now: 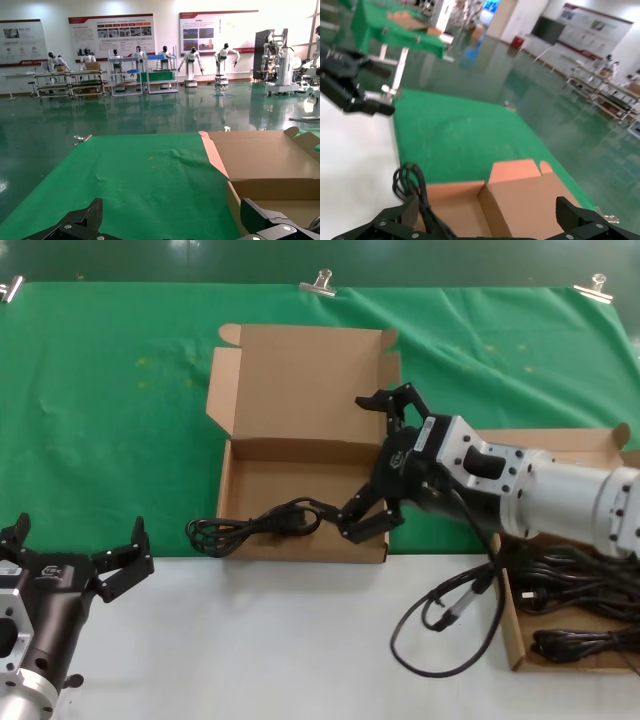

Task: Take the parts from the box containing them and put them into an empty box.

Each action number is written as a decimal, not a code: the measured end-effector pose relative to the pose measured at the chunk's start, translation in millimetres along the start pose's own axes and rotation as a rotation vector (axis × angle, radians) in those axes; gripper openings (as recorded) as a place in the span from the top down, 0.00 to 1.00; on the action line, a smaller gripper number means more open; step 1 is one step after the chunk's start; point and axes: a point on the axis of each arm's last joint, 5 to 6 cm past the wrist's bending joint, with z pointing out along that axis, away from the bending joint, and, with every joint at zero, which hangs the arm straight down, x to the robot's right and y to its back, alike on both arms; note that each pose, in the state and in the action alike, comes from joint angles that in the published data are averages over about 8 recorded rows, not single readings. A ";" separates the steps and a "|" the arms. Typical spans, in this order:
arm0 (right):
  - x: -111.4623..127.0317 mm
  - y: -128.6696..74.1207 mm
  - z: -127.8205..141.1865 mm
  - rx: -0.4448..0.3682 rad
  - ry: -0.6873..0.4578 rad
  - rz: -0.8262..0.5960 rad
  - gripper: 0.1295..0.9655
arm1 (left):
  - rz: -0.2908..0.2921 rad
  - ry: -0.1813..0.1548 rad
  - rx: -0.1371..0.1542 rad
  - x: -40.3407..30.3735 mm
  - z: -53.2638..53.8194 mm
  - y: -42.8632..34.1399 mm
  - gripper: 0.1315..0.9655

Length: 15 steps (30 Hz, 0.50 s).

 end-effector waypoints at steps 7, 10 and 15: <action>-21.6 9.3 -0.3 0.063 0.066 0.099 0.00 | 0.000 0.000 0.000 0.0 0.0 0.0 0.00; -30.6 14.0 -1.6 0.083 0.098 0.142 0.00 | 0.000 0.000 0.000 0.0 0.0 0.0 0.00; -45.2 22.7 -5.4 0.108 0.158 0.216 0.00 | 0.000 0.000 0.000 0.0 0.0 0.0 0.00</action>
